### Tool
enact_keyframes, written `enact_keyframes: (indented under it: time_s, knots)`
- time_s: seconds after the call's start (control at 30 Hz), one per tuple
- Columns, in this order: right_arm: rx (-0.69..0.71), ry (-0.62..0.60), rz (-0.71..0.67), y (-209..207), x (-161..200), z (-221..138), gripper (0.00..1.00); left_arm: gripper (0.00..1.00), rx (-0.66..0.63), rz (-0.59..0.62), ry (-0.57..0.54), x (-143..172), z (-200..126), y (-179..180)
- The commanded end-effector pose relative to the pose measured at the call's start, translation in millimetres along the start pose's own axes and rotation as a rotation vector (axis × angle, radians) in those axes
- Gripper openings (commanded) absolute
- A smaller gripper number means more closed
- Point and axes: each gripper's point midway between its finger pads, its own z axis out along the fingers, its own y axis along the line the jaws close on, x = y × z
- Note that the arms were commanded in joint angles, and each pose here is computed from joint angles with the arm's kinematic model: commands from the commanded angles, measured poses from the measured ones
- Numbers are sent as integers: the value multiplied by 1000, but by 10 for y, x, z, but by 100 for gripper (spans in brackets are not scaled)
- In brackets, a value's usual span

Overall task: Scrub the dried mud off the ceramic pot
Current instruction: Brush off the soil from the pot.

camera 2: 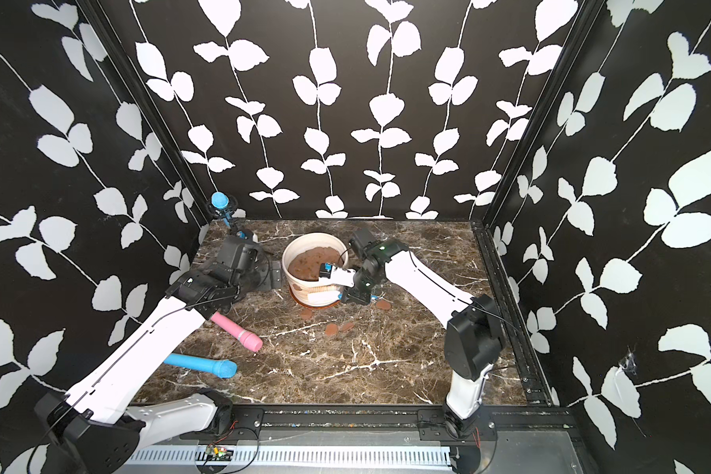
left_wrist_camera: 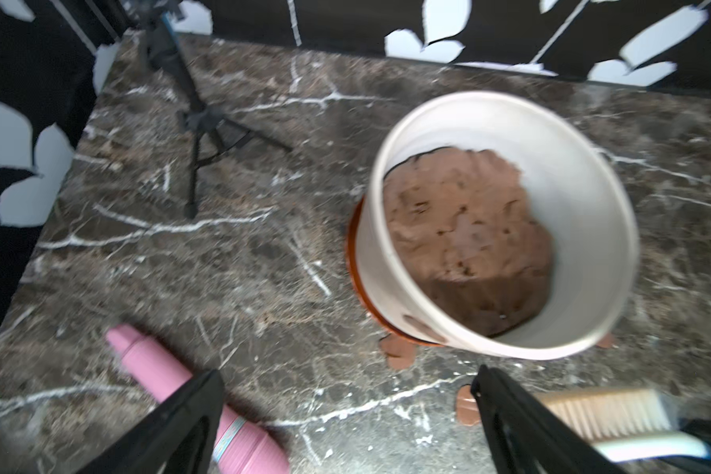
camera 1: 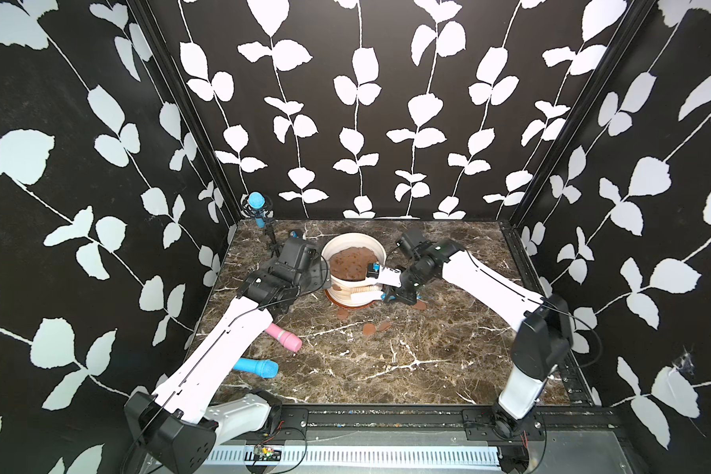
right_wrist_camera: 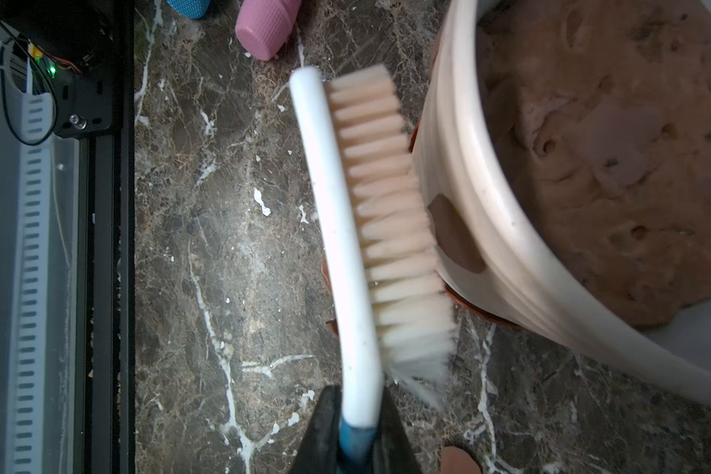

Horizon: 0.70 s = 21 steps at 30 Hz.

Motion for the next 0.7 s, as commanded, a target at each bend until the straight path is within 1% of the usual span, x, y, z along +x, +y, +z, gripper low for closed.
enact_keyframes:
  time_s: [0.0, 0.1, 0.2, 0.3, 0.43, 0.6, 0.67]
  knots:
    - [4, 43, 152, -66, 135, -25, 0, 98, -30, -17, 7, 118, -38, 120]
    - [58, 21, 226, -200, 181, -74, 0, 98, -28, -12, 12, 164, -15, 126]
    - [94, -2, 257, -255, 246, -133, 0, 98, -19, 1, 29, 201, 16, 102]
    - [79, -20, 291, -244, 354, -145, 0, 98, -2, 6, 44, 237, 58, 62]
    - [54, -4, 330, -206, 520, -163, 0, 98, 20, 10, 61, 284, 110, 16]
    - [55, -31, 344, -112, 570, -214, 0, 98, 21, 19, 82, 314, 142, 0]
    - [32, -37, 335, -11, 566, -237, 0, 98, 28, 14, 88, 327, 146, -13]
